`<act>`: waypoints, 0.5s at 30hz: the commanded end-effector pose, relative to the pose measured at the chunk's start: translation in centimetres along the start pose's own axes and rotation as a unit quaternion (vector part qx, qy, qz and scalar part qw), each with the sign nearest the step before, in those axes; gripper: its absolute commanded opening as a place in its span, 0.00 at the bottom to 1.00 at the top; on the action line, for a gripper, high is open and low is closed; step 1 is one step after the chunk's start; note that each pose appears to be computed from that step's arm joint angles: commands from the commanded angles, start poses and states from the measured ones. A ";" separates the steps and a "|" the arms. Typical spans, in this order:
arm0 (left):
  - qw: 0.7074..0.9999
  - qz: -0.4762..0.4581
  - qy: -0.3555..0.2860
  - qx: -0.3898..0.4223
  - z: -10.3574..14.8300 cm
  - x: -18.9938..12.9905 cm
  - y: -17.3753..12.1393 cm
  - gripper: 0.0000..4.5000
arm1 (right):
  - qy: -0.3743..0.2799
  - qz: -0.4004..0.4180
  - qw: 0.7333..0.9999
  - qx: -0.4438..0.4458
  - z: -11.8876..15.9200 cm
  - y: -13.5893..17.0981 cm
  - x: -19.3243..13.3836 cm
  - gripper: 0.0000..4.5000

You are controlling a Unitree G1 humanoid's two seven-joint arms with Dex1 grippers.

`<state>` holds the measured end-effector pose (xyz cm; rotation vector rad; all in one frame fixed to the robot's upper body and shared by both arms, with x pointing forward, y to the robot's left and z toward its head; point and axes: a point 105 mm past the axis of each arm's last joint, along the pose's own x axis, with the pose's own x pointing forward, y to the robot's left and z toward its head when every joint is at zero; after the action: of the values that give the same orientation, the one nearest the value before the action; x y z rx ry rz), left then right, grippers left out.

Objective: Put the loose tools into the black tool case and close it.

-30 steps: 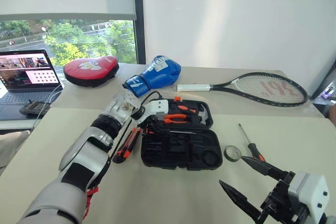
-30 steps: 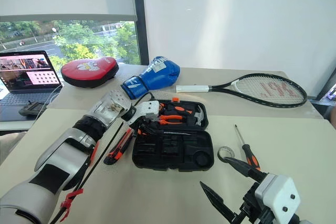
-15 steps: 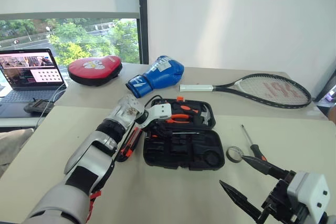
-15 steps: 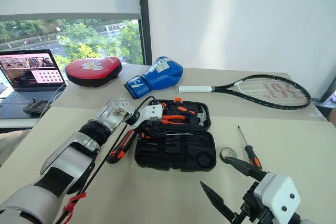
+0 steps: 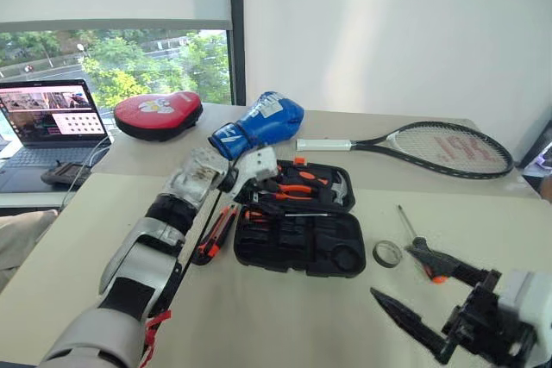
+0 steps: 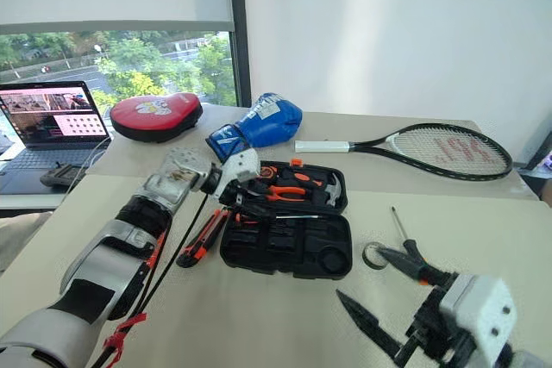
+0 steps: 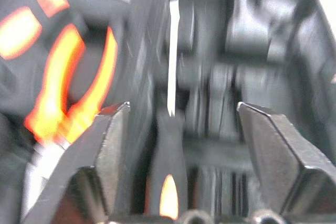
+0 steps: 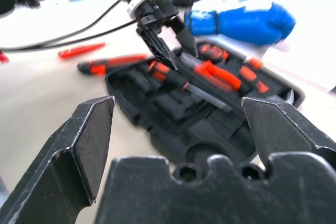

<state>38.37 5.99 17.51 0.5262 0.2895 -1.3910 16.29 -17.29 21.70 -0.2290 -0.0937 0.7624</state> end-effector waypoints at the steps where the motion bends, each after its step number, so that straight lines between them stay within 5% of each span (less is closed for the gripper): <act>1: 0.999 0.009 -0.041 -0.022 0.9 0.6 -0.3 0.43 | -0.011 0.039 0.999 0.008 1.7 -1.8 -0.7 1.00; 6: 0.991 0.053 -0.093 -0.081 0.0 2.7 -0.3 0.04 | -0.010 0.098 0.995 0.009 3.2 -3.8 -1.0 1.00; 10: 0.982 0.107 -0.094 -0.125 -2.4 3.8 -0.1 0.02 | -0.010 0.105 0.994 -0.002 3.4 -4.3 -0.5 1.00; 15: 0.978 0.149 -0.013 -0.145 -6.9 5.7 -1.7 0.02 | 0.011 0.113 0.993 0.012 2.1 -3.4 -0.4 1.00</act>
<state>38.73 3.63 11.14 0.2404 0.2796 -1.0970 18.20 -19.83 24.71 -0.2123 -0.0462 0.9754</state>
